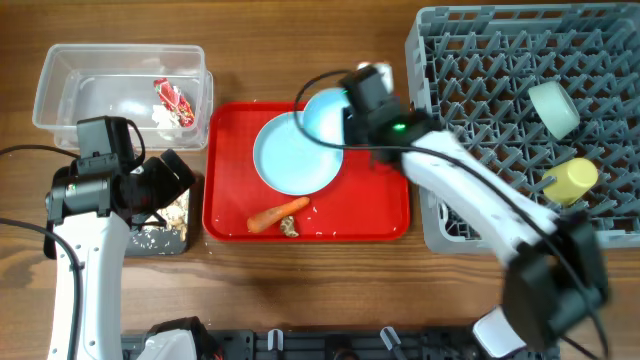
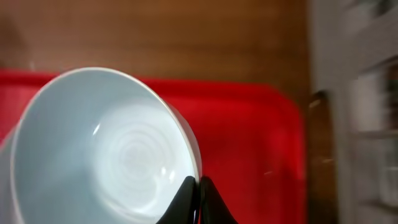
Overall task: Sort waste into correct bins and load items into the dishwasher rack
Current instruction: 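Grasp the blue bowl off the plate with the right gripper and lift, then place the blue bowl upright in the dish rack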
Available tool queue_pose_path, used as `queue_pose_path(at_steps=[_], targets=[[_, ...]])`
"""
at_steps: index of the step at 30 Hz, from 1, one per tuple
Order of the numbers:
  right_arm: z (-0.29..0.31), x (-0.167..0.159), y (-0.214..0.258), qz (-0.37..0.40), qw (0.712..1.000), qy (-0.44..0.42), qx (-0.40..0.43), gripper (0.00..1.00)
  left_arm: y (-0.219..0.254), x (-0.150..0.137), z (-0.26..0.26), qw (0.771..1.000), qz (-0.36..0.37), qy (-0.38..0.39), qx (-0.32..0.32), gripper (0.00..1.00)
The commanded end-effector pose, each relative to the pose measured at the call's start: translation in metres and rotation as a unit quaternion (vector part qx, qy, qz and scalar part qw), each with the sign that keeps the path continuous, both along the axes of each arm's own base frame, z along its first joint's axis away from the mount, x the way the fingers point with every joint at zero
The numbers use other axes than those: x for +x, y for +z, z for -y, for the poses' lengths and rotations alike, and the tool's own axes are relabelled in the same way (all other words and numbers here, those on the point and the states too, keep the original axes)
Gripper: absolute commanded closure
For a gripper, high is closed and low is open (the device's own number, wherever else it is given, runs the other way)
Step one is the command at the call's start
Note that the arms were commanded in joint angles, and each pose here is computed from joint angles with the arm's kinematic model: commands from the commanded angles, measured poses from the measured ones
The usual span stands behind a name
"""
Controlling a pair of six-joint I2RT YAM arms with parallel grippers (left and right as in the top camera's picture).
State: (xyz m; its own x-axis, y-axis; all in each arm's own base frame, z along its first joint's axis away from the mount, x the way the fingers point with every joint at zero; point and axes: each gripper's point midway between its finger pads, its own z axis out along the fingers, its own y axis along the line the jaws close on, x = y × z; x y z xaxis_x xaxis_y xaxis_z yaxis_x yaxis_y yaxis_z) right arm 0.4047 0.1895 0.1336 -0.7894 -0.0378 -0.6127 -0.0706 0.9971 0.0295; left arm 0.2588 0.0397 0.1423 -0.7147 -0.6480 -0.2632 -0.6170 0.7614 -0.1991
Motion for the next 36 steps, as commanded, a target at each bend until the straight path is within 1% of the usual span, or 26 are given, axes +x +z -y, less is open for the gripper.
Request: queue_pose_path(at_steps=[1, 4, 6, 8, 9, 13, 17, 19, 21, 26, 29, 32, 36], targets=[[0.061, 0.010, 0.068, 0.091, 0.993, -0.036, -0.067, 0.96, 0.003, 0.000, -0.002, 1.000, 0.005, 0.008, 0.001, 0.00], [0.127, 0.016, 0.117, 0.150, 0.973, -0.086, -0.152, 0.96, 0.003, 0.000, -0.002, 1.000, 0.005, 0.008, 0.001, 0.00], [0.167, 0.015, 0.138, 0.168, 0.955, -0.119, -0.211, 0.95, 0.003, 0.000, -0.002, 1.000, 0.006, 0.008, 0.001, 0.00], [0.208, 0.015, 0.156, 0.175, 0.931, -0.159, -0.277, 0.96, 0.003, 0.001, -0.002, 1.000, 0.008, 0.008, 0.001, 0.00], [0.228, 0.014, 0.163, 0.174, 0.919, -0.180, -0.304, 0.96, 0.004, 0.002, -0.002, 1.000, 0.009, 0.008, 0.001, 0.00], [0.268, 0.016, 0.173, 0.166, 0.893, -0.211, -0.360, 0.96, 0.004, 0.003, -0.003, 1.000, 0.012, 0.008, 0.002, 0.00], [0.304, 0.012, 0.177, 0.137, 0.847, -0.269, -0.439, 0.96, 0.004, 0.004, -0.003, 1.000, 0.013, 0.008, 0.002, 0.00], [0.320, 0.020, 0.172, 0.116, 0.822, -0.287, -0.479, 0.96, 0.004, 0.004, -0.003, 1.000, 0.014, 0.008, 0.002, 0.00], [0.325, 0.029, 0.161, 0.099, 0.811, -0.284, -0.503, 0.96, 0.005, 0.005, -0.003, 1.000, 0.015, 0.008, 0.002, 0.00], [0.328, 0.060, 0.113, 0.053, 0.790, -0.259, -0.553, 0.96, 0.005, 0.005, -0.003, 1.000, 0.016, 0.008, 0.002, 0.00], [0.327, 0.074, 0.083, 0.034, 0.786, -0.240, -0.570, 0.96, 0.005, 0.005, -0.003, 1.000, 0.017, 0.008, 0.002, 0.00], [0.317, 0.082, 0.060, 0.022, 0.788, -0.220, -0.574, 0.96, 0.006, 0.007, -0.003, 1.000, 0.020, 0.008, 0.003, 0.00], [0.292, 0.089, 0.048, 0.030, 0.794, -0.196, -0.574, 0.96, 0.007, 0.010, 0.000, 1.000, 0.028, 0.004, -0.007, 0.00]])
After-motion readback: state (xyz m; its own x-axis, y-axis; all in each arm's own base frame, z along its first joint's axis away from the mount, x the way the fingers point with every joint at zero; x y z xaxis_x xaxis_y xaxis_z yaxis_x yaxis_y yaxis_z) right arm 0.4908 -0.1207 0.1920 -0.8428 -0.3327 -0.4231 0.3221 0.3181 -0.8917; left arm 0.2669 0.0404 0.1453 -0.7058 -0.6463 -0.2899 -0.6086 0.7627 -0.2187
